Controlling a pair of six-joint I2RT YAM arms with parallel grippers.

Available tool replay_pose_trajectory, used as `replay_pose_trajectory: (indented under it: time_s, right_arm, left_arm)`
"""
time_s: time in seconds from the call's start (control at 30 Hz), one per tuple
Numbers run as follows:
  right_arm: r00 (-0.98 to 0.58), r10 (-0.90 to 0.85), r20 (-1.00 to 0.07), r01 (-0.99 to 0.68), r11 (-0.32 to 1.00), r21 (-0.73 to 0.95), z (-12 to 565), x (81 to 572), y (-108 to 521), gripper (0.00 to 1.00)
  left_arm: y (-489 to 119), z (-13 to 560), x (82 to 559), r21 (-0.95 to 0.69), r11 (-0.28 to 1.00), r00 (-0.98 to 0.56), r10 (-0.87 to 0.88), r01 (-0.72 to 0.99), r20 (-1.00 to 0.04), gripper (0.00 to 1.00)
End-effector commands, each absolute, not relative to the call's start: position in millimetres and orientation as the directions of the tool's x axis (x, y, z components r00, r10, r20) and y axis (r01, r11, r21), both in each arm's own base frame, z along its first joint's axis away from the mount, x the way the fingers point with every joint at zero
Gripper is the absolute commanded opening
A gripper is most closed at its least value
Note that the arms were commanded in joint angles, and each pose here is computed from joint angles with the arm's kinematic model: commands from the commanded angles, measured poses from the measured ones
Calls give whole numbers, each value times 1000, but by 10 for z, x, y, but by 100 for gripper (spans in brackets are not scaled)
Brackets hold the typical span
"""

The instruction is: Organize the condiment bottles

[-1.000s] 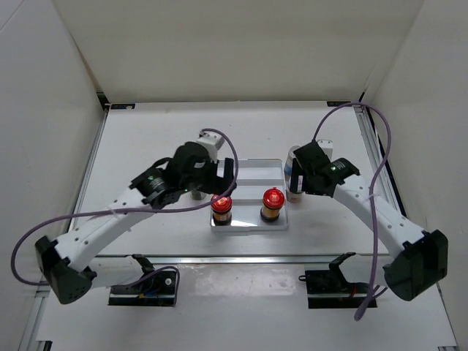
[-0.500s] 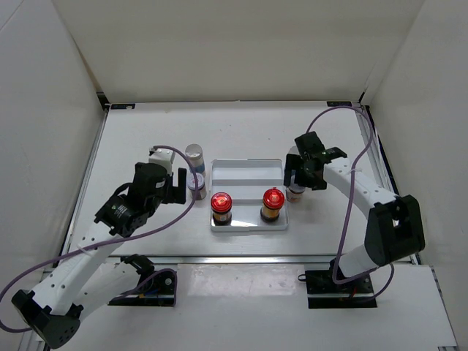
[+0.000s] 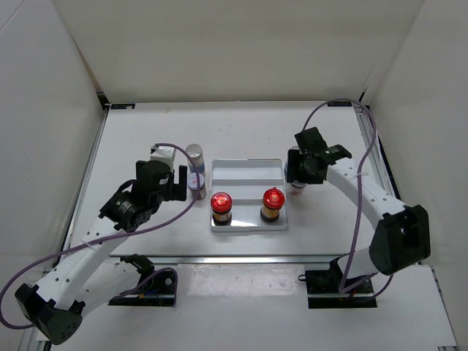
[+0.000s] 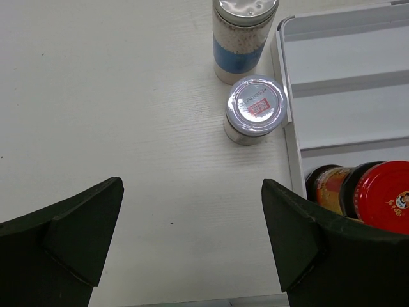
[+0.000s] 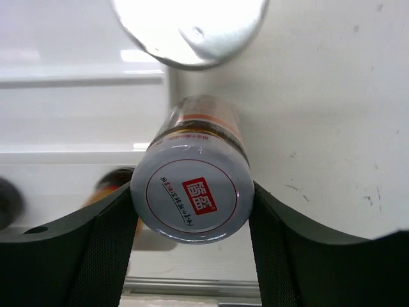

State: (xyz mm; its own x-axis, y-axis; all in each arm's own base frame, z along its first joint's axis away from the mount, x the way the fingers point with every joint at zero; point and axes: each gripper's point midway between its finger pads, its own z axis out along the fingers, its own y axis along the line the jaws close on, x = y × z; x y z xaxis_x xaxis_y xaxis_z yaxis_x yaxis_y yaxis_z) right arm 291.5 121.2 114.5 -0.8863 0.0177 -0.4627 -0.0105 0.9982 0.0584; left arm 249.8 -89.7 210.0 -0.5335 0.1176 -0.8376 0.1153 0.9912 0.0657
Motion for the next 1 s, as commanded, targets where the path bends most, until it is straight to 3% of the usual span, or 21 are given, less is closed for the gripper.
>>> replay_pose_trajectory:
  time_s: [0.0, 0.13, 0.33, 0.73, 0.83, 0.87, 0.97]
  right_arm:
    - [-749, 39, -661, -77, 986, 146, 2001, 3179, 1424, 29]
    - [-740, 16, -673, -139, 974, 176, 2134, 3217, 1624, 19]
    - [-775, 8, -632, -188, 952, 243, 1916, 3327, 1947, 19]
    - [-866, -59, -496, -184, 961, 207, 1159, 3225, 2106, 19]
    - [-871, -71, -486, -192, 960, 203, 1114, 3202, 2140, 32]
    - [-868, -79, -491, -196, 961, 193, 1112, 3192, 2154, 49]
    - [-834, -79, -546, -217, 957, 193, 1279, 3185, 2160, 54]
  left_arm:
    - [-868, 2236, 2530, 55, 994, -496, 95, 95, -863, 100]
    - [-868, 2236, 2530, 55, 994, -496, 95, 95, -863, 100]
    - [-868, 2236, 2530, 55, 994, -496, 95, 95, -863, 100]
    - [-914, 2181, 2539, 47, 993, -514, 96, 107, -852, 100]
    - [-924, 2155, 2548, 44, 994, -523, 92, 102, -847, 100]
    - [-930, 2128, 2557, 49, 993, -531, 97, 103, -842, 100]
    - [-950, 2064, 2551, 44, 993, -547, 96, 107, -832, 100]
